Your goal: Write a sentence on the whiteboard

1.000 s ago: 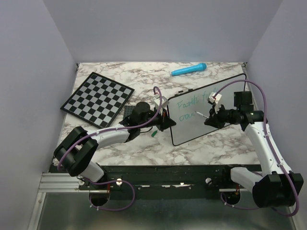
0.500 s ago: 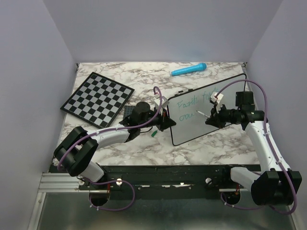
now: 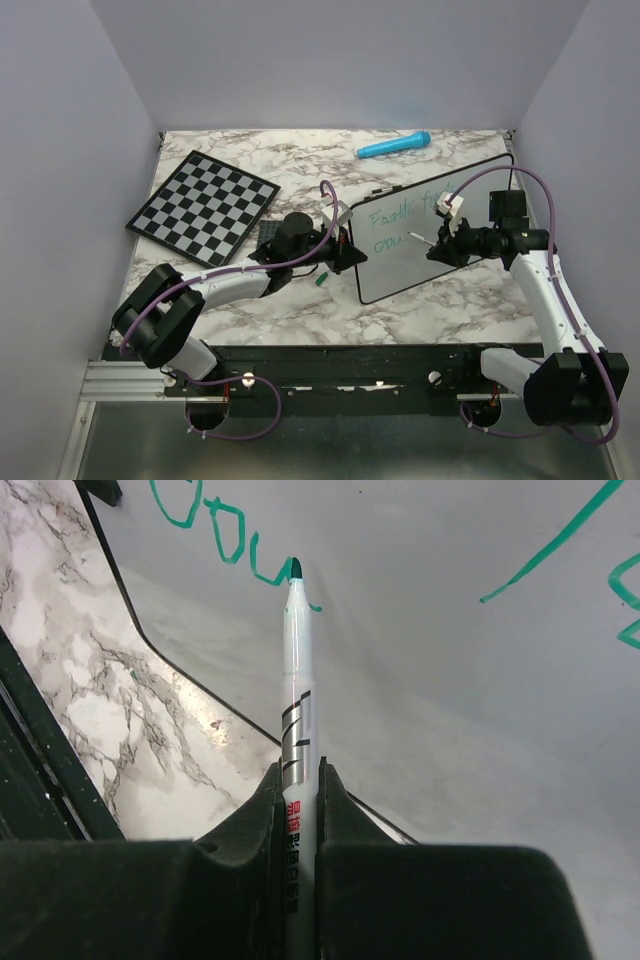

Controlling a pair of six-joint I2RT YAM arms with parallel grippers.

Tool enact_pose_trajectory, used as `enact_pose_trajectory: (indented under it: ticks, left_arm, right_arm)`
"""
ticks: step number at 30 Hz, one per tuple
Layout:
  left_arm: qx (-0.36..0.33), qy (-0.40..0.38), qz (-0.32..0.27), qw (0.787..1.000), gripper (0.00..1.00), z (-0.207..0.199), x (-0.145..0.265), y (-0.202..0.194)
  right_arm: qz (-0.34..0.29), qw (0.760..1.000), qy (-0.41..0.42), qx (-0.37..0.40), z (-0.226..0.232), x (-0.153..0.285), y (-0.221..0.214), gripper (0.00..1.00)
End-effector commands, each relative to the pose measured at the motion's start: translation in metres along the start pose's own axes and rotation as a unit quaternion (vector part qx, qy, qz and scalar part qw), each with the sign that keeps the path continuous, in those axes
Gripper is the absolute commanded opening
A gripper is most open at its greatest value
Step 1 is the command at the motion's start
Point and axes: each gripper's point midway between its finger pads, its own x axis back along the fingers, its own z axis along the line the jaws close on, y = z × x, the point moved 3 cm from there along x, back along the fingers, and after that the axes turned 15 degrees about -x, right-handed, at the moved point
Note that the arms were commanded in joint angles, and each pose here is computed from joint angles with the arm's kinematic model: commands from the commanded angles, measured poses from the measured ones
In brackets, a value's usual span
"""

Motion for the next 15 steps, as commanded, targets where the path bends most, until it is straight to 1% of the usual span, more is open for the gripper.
enact_pose_trajectory:
  ticks: [1,15]
  left_arm:
    - [-0.004,-0.002,0.07,0.998,0.0,0.0,0.003,-0.039]
    - [-0.002,-0.007,0.069,0.998,0.0,-0.002,0.003,-0.038]
  right_arm:
    - [-0.001,1.0,0.003,0.011,-0.004,-0.003,0.001,0.0]
    - [0.005,1.0,-0.011,-0.008,-0.016,-0.01,0.001,0.01]
